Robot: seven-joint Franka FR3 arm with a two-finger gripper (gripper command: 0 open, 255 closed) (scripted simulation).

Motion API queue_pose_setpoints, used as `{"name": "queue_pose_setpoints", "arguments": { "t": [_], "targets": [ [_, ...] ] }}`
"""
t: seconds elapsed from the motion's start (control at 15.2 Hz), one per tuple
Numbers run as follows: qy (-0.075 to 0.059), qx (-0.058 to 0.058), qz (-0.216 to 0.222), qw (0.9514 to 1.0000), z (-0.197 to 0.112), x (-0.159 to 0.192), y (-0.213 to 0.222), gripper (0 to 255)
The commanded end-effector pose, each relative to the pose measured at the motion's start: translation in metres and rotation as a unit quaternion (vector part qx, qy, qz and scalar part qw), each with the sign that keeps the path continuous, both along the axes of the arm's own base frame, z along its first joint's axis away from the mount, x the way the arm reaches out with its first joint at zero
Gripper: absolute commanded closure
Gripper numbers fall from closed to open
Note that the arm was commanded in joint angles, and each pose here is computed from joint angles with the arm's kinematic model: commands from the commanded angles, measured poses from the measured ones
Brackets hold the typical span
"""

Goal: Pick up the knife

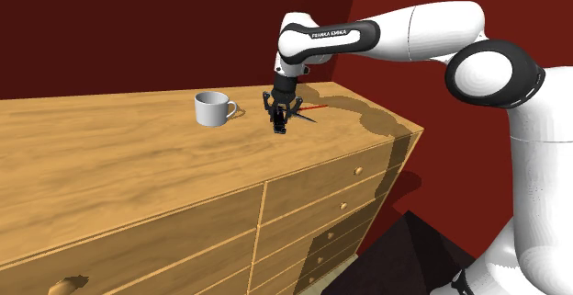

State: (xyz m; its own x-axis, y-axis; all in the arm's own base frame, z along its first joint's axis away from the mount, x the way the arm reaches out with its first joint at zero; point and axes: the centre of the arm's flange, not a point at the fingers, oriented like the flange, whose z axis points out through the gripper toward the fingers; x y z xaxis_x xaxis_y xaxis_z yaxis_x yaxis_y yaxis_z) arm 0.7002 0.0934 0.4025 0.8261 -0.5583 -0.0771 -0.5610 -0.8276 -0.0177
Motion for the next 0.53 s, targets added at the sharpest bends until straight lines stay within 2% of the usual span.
{"name": "queue_pose_setpoints", "arguments": {
  "t": [0.0, 0.2, 0.46],
  "targets": [
    [0.0, 0.0, 0.0, 1.0, -0.001, 0.0, 0.0, 255],
    [0.0, 0.0, 0.0, 1.0, 0.0, 0.0, 0.0, 255],
    [0.0, 0.0, 0.0, 1.0, 0.021, 0.0, 0.0, 255]
  ]
}}
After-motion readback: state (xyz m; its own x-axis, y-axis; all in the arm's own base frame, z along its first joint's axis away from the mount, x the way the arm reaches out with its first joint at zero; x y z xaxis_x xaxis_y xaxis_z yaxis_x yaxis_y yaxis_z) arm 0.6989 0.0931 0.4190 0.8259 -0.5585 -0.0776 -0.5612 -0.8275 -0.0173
